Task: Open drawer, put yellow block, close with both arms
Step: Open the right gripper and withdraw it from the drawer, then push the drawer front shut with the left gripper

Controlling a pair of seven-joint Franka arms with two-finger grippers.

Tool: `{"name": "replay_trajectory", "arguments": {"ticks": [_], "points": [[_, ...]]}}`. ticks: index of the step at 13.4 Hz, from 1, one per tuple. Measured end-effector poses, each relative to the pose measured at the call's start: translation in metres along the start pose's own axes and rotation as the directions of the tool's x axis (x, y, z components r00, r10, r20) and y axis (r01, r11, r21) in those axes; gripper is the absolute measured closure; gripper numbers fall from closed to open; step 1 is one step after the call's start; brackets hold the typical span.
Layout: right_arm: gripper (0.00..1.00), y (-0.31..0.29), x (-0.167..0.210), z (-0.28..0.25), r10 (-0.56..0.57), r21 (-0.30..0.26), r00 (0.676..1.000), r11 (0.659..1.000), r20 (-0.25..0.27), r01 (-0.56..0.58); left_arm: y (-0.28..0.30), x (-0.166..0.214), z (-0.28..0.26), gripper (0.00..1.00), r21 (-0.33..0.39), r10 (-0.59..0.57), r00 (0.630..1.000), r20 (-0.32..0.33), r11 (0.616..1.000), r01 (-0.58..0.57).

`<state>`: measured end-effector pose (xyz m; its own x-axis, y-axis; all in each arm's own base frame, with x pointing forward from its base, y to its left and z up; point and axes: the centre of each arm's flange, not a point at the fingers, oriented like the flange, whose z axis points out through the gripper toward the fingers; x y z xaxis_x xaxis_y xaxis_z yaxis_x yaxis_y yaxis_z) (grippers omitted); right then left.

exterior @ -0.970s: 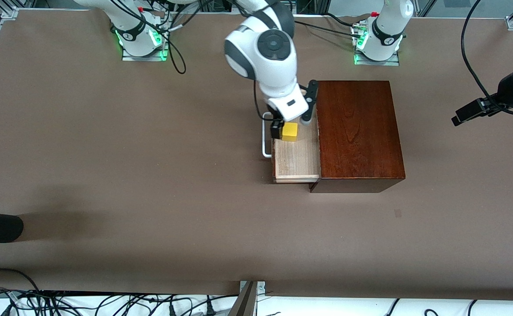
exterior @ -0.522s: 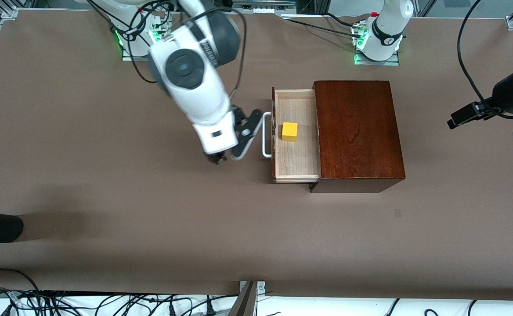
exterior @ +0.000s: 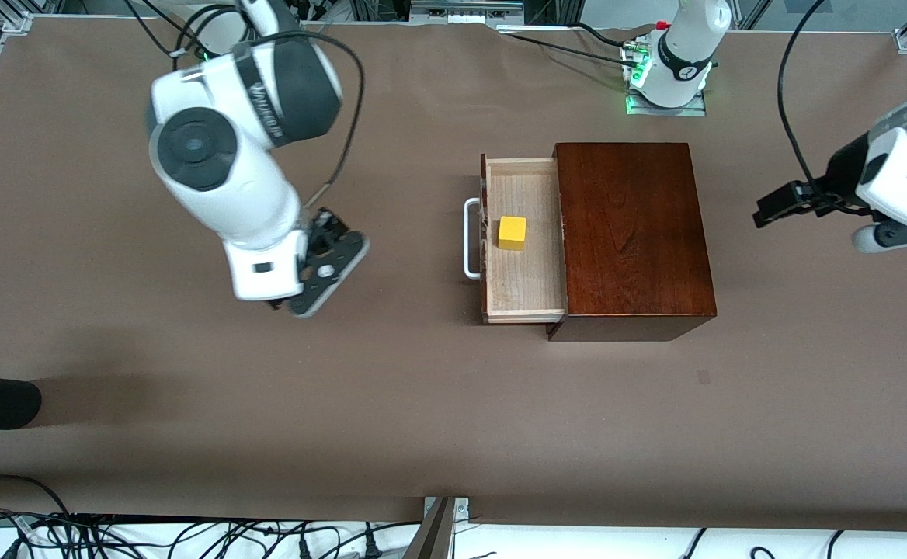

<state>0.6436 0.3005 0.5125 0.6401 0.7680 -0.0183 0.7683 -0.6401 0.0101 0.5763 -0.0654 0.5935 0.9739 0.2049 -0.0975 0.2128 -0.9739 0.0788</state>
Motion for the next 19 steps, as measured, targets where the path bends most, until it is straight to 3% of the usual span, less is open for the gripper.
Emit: {"name": "replay_trajectory", "arguments": {"ticks": [5,8,12,14,17,19], "points": [[0.0,0.063,-0.06,-0.031,0.122,0.015,0.992,0.992,-0.01,-0.122,0.091,-0.041,0.001,0.0,-0.001,-0.042,0.999,0.02,0.999,0.042],[0.0,0.105,-0.111,-0.041,0.25,0.043,0.968,0.968,-0.032,-0.248,0.154,-0.071,0.024,0.0,0.028,-0.091,0.994,0.053,0.996,0.09],[0.0,0.136,-0.172,-0.039,0.499,0.089,0.865,0.865,-0.045,-0.494,0.233,-0.114,0.068,0.0,0.082,-0.128,0.987,0.099,0.989,0.121],[0.0,0.142,-0.199,-0.042,0.62,0.108,0.783,0.782,-0.041,-0.614,0.251,-0.119,0.074,0.0,0.084,-0.146,0.984,0.101,0.987,0.138],[0.0,0.137,-0.227,-0.06,0.742,0.076,0.67,0.67,-0.036,-0.738,0.253,-0.117,0.07,0.0,0.076,-0.178,0.98,0.093,0.982,0.171],[0.0,0.137,-0.25,-0.072,0.769,0.037,0.639,0.64,-0.027,-0.768,0.276,-0.132,0.078,0.0,0.072,-0.226,0.971,0.081,0.973,0.22]]}}
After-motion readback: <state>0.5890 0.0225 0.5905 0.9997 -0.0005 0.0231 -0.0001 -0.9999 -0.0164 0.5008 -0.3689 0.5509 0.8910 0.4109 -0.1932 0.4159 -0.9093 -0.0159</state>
